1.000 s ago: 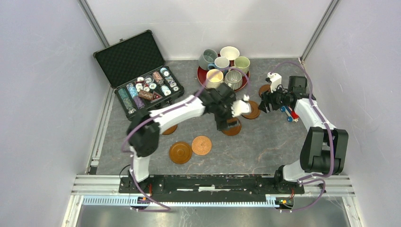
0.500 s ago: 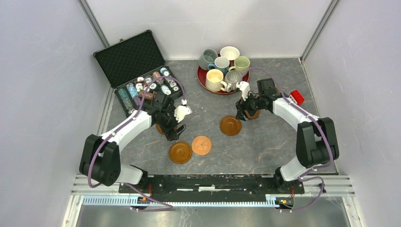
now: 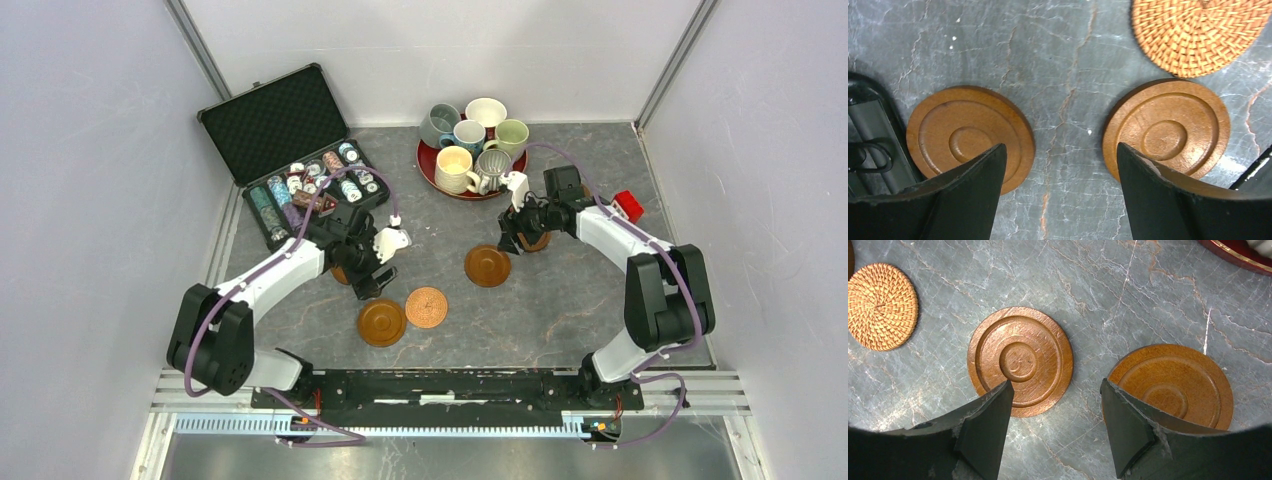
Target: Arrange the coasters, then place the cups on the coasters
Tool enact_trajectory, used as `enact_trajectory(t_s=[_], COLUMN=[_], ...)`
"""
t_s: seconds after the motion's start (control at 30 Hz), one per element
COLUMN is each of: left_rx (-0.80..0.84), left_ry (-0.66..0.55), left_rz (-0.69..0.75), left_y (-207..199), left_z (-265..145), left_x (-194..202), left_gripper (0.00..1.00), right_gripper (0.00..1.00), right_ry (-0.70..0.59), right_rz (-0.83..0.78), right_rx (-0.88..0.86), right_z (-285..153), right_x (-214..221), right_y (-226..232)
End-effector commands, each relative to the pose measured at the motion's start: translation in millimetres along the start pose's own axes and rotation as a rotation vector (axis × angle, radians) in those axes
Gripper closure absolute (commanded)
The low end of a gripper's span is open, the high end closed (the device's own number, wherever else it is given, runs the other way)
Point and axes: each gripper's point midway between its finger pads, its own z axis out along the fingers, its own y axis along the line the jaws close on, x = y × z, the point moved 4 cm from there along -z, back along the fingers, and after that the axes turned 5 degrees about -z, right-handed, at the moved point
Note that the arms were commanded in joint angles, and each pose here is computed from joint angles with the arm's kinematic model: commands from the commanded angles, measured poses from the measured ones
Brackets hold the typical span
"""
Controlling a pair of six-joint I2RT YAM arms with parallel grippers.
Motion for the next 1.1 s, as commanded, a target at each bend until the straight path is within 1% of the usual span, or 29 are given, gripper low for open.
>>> enact_trajectory(t_s=[0.0,0.07,0.17,0.2,0.33,0.47,0.6,0.73,0.8,1.07], left_rx=[-0.074,-0.061,0.023,0.044,0.099,0.088,0.076,0.024,0.007,-0.036], left_ry=[0.007,0.024,-0.033,-0.035,-0.041,-0.058,-0.053,-0.026,-0.015,-0.016], left_rz=[-0.023,-0.013,0.006,0.024,0.056,0.102,0.142,0.225,0.239,0.210], left_y=[28,27,8,1,-18,-24,-32,-39,-40,-27], left_z=[-5,-6,-10,-11,-10,-3,7,20,25,38], left_x=[-3,1,-5,-5,3,17,22,23,23,12], left_gripper=[0.15,0.16,0.13,0.12,0.13,0.15,0.16,0.16,0.16,0.31], right_gripper=[0.28,0.28,0.28,0.29,0.30,0.31,0.31,0.32,0.32,0.33], right_ry=[-0.061,-0.062,-0.067,-0.077,-0.079,-0.054,-0.037,-0.035,-0.036,-0.031], right_rz=[-0.018,-0.017,-0.014,-0.015,-0.067,-0.144,-0.171,-0.162,-0.165,-0.170], right_rx=[-0.003,-0.007,-0.024,-0.041,-0.098,-0.141,-0.188,-0.199,-0.200,-0.179], right_z=[-8,-8,-7,-7,6,28,46,51,50,48], right_x=[-11,-10,-10,-12,-20,-31,-36,-37,-36,-36], right_y=[7,7,10,12,34,59,74,77,78,76])
